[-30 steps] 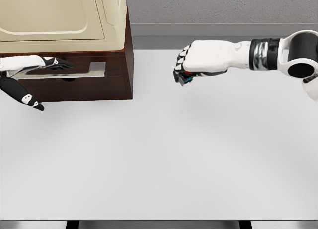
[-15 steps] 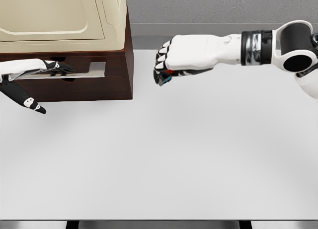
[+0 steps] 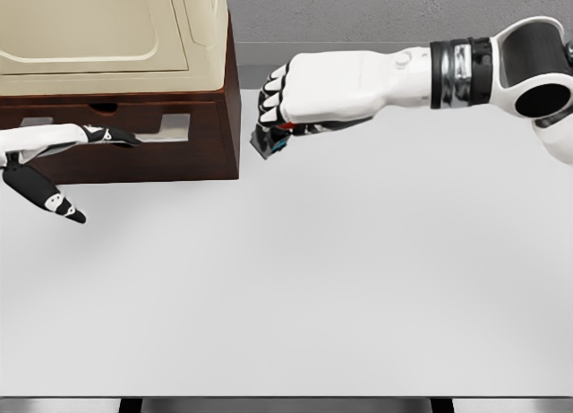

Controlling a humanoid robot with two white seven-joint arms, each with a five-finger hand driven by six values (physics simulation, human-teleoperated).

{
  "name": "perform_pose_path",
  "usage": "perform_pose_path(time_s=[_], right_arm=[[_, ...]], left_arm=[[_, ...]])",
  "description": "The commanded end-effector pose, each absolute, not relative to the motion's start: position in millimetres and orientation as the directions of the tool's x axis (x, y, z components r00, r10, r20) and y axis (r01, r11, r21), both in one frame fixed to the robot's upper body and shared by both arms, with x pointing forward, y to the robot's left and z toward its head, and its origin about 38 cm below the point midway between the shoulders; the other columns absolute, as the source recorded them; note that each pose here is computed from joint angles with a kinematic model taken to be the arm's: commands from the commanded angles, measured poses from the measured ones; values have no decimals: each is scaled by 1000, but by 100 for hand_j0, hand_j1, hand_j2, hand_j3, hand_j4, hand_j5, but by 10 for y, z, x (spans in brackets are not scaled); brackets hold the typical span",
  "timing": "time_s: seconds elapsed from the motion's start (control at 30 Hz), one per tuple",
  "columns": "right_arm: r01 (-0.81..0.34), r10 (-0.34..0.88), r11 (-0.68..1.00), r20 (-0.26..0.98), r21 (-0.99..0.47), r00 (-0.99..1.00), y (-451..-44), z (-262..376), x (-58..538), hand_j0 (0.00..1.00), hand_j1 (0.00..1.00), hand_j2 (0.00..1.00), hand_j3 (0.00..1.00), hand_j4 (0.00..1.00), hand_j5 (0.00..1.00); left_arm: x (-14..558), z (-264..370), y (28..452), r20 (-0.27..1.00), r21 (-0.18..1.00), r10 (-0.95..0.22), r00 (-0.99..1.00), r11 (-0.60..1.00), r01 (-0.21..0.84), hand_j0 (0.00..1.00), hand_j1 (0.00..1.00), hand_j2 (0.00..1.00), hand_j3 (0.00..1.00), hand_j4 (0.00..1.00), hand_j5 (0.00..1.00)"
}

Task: Open the cabinet drawer with left arm, and place a switch into the drawer with right arm

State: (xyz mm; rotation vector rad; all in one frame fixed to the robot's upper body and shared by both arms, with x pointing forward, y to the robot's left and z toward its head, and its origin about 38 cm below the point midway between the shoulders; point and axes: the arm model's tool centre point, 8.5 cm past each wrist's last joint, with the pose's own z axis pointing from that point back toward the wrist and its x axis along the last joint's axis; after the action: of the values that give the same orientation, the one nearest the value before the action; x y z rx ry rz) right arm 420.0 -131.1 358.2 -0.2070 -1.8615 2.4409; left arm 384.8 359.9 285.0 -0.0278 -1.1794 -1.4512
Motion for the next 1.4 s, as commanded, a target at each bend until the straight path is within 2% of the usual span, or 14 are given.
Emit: perform_pose_path(time_s=[0.0,0.53,1.37], right_arm=[[16,129,-263,-51,-965,-990,-1299,3561,4196,56,56,56,56,56,56],[30,79,-222,-48,-975,-996,-1162,3807,4146,56,56,56,56,56,56],[58,76,-236,-78,-970,-994,-1176,3908,4132,56,56,56,56,56,56]], left_arm=[[3805,2870,3626,629,606,-724,-283,229,761,100,100,100,100,100,100],[3724,2934,3738,670,570,-702,-242,278,773,100,100,100,100,100,100],[3647,3013,3833,734,510,-653,-186,350,785,100,100,100,100,100,100]])
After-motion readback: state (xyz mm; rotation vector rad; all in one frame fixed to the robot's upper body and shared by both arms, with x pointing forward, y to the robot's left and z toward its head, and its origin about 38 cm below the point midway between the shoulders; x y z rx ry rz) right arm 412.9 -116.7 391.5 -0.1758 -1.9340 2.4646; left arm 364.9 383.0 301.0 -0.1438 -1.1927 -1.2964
